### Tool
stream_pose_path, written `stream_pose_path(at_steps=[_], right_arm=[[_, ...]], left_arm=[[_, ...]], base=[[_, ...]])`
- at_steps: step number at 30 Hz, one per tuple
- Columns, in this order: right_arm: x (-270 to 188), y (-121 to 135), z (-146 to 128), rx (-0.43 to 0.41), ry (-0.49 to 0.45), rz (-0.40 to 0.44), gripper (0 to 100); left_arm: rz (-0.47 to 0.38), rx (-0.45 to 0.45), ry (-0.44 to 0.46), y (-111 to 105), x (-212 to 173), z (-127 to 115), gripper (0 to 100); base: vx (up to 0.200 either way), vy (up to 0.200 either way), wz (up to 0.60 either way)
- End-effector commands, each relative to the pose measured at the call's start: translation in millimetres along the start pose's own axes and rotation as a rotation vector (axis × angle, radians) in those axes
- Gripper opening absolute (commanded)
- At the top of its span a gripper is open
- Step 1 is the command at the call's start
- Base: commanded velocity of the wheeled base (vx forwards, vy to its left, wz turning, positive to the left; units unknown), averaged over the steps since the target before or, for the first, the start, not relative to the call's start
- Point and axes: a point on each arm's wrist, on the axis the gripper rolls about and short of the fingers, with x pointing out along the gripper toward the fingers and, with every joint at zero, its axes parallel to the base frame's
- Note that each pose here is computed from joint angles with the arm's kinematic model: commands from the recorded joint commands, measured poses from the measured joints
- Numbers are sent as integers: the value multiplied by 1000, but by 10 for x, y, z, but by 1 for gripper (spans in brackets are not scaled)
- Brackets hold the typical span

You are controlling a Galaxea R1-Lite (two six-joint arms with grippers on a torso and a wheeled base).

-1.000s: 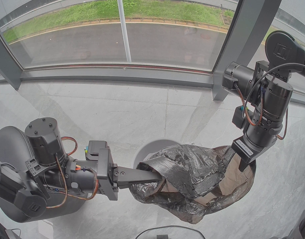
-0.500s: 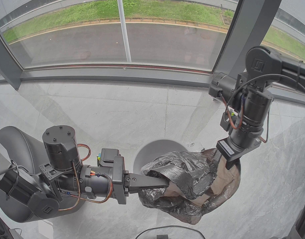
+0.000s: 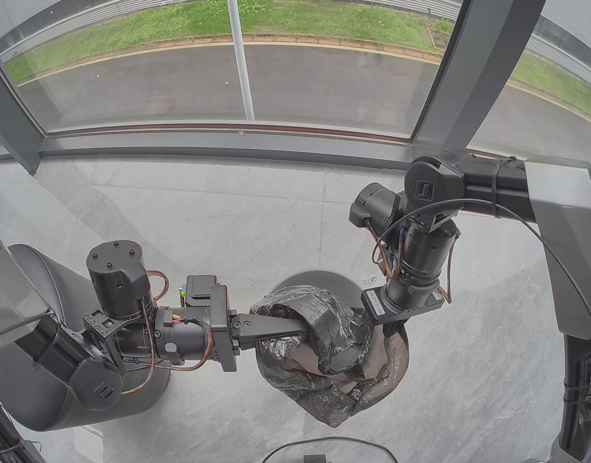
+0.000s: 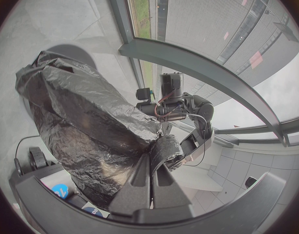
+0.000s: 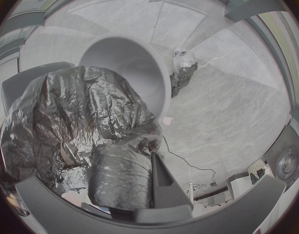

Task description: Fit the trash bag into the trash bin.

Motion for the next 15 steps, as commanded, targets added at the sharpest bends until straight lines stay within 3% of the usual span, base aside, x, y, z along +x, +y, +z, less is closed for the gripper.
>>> stream_pose_path(at_steps=[1,9,15], right_arm=[[185,91,29,-4,26,-9,0],[248,124,142,48,-53,23,0],[258,155,238,88,-136,61,0]], left_arm=[[26,-32,-35,241,-35,112,0],[18,-36,-110,438,-142,295,0],[-31,-38,-169,462,-308,468,0]], base=[[0,0,0],[0,0,0],[0,0,0]])
